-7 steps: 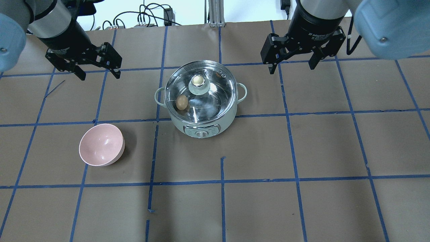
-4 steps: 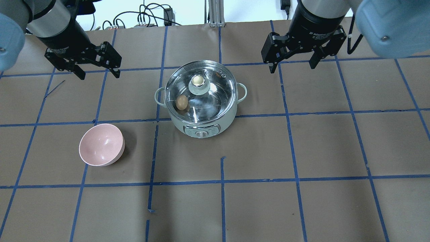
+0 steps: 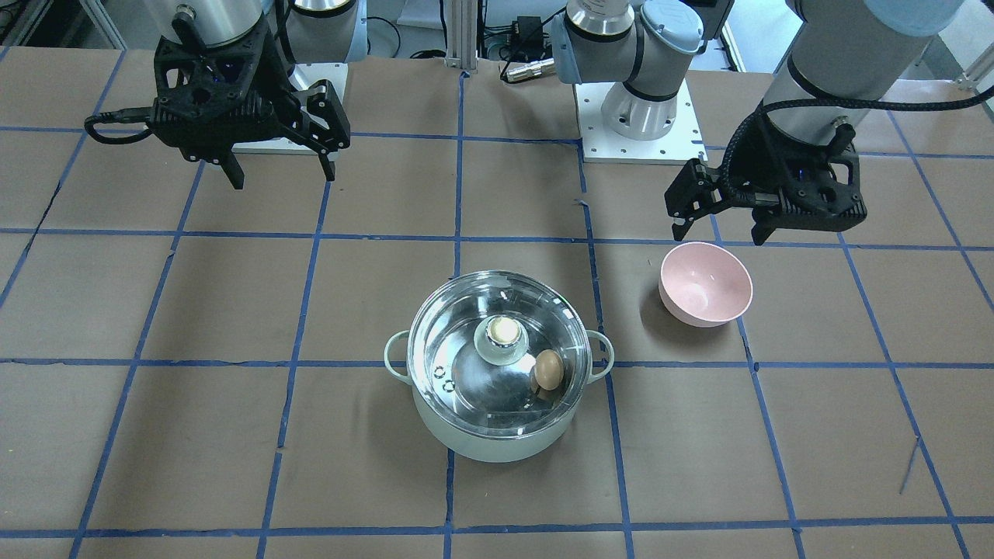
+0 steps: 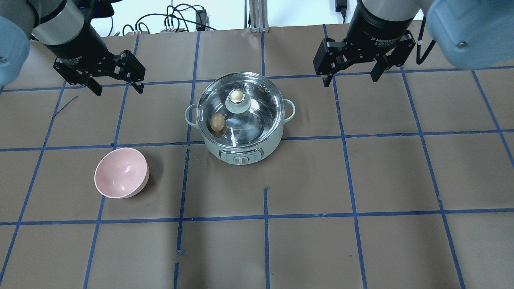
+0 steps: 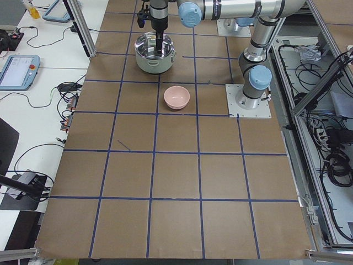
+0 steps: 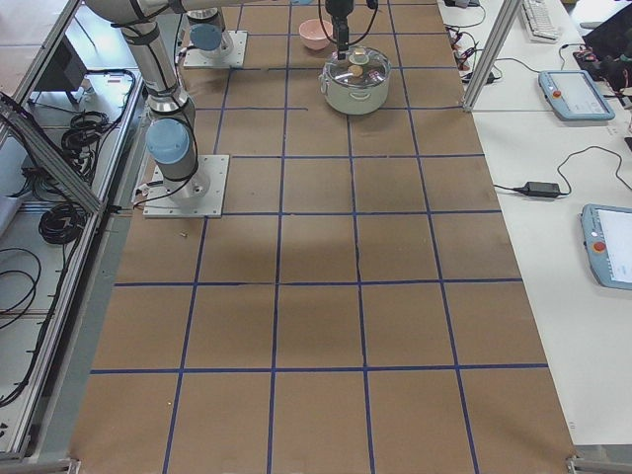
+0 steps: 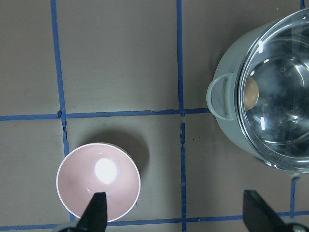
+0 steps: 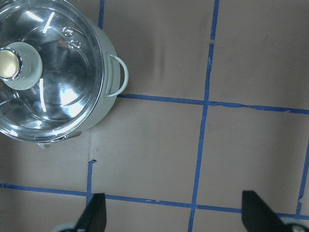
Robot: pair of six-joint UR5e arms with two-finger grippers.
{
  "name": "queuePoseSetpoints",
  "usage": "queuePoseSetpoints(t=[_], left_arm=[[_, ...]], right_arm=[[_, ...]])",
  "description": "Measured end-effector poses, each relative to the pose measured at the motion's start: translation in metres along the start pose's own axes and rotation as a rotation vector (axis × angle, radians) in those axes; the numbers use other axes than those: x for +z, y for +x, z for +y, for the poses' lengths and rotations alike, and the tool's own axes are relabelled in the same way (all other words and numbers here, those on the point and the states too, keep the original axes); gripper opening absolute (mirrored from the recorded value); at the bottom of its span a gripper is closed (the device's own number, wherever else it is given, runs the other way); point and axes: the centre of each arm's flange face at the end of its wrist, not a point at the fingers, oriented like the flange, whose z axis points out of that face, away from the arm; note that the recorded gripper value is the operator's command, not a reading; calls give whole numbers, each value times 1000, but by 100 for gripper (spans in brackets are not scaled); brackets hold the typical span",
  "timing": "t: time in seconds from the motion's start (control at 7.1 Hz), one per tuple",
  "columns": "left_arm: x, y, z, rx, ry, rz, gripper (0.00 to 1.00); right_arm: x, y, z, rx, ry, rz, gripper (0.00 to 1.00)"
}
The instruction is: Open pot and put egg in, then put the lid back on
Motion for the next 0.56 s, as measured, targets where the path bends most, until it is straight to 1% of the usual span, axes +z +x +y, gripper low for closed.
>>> queuePoseSetpoints(t=[0.56], left_arm=[[1,0,0,0,-1,0,100]], right_arm=[[-1,1,0,1,2,0,100]])
